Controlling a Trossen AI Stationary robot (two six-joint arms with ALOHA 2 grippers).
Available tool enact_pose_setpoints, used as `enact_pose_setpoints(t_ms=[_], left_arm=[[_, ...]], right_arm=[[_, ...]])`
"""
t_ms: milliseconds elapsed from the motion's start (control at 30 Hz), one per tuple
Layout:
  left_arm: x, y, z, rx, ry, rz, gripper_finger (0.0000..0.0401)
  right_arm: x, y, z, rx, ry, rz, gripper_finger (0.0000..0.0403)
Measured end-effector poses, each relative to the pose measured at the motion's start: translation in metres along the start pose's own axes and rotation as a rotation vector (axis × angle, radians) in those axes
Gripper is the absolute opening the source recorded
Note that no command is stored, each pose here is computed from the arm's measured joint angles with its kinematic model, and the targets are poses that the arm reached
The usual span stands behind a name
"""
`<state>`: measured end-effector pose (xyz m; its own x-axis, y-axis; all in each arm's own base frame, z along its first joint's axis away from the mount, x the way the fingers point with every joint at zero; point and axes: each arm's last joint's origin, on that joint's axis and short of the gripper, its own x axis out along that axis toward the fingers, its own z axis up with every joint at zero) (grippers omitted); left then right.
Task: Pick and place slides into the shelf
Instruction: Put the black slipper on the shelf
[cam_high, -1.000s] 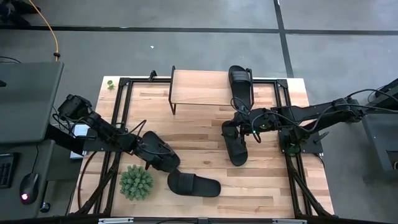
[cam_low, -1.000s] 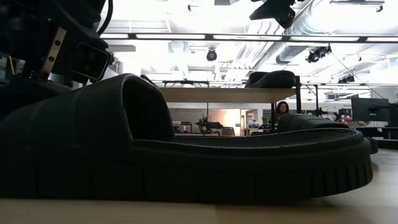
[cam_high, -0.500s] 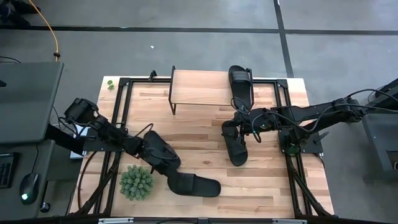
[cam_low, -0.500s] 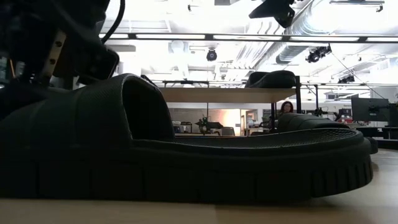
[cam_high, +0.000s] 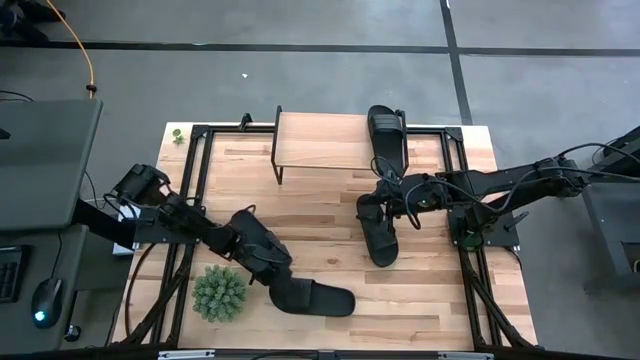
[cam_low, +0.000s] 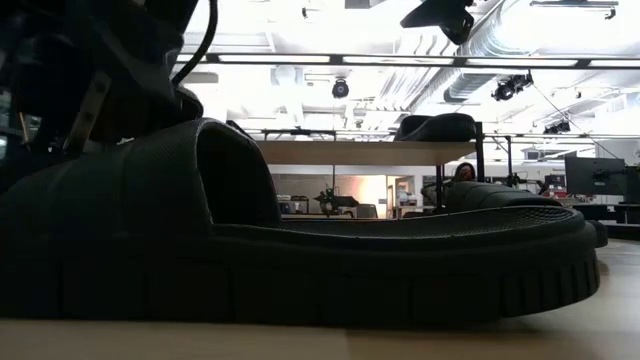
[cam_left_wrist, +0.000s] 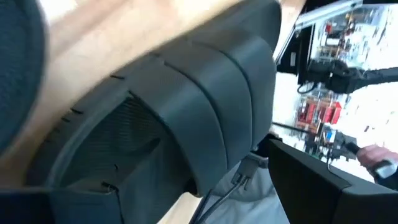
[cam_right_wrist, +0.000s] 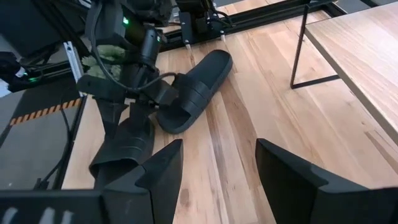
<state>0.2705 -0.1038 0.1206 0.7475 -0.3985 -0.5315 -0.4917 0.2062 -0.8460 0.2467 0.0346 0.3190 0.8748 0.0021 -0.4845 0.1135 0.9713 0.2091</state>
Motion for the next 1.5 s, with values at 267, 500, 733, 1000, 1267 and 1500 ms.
enact_pose_setpoints(t_ms=[267, 500, 733, 1000, 1267, 1500], left_arm=[[0.006, -0.003, 0.002, 0.024, -0.026, -0.051, 0.0271], [0.007, -0.010, 0.004, 0.057, -0.090, -0.073, 0.0256], [0.008, -0.011, 0.004, 0.057, -0.091, -0.077, 0.0162], [0.008, -0.012, 0.004, 0.038, -0.093, -0.091, 0.0025], [0.007, -0.014, 0.004, 0.024, -0.084, -0.109, 0.0026], [0.004, -0.019, 0.004, 0.011, -0.077, -0.128, 0.0011]], right_arm=[[0.000, 0.001, 0.000, -0.002, 0.010, 0.022, 0.0193], [0.000, 0.001, -0.001, -0.001, 0.017, 0.035, 0.0193], [0.000, 0.002, -0.001, -0.001, 0.015, 0.038, 0.0193], [0.000, 0.002, 0.000, -0.001, 0.012, 0.039, 0.0193], [0.000, 0.001, 0.000, -0.003, 0.009, 0.029, 0.0193], [0.000, -0.002, 0.001, -0.002, 0.007, 0.018, 0.0193]])
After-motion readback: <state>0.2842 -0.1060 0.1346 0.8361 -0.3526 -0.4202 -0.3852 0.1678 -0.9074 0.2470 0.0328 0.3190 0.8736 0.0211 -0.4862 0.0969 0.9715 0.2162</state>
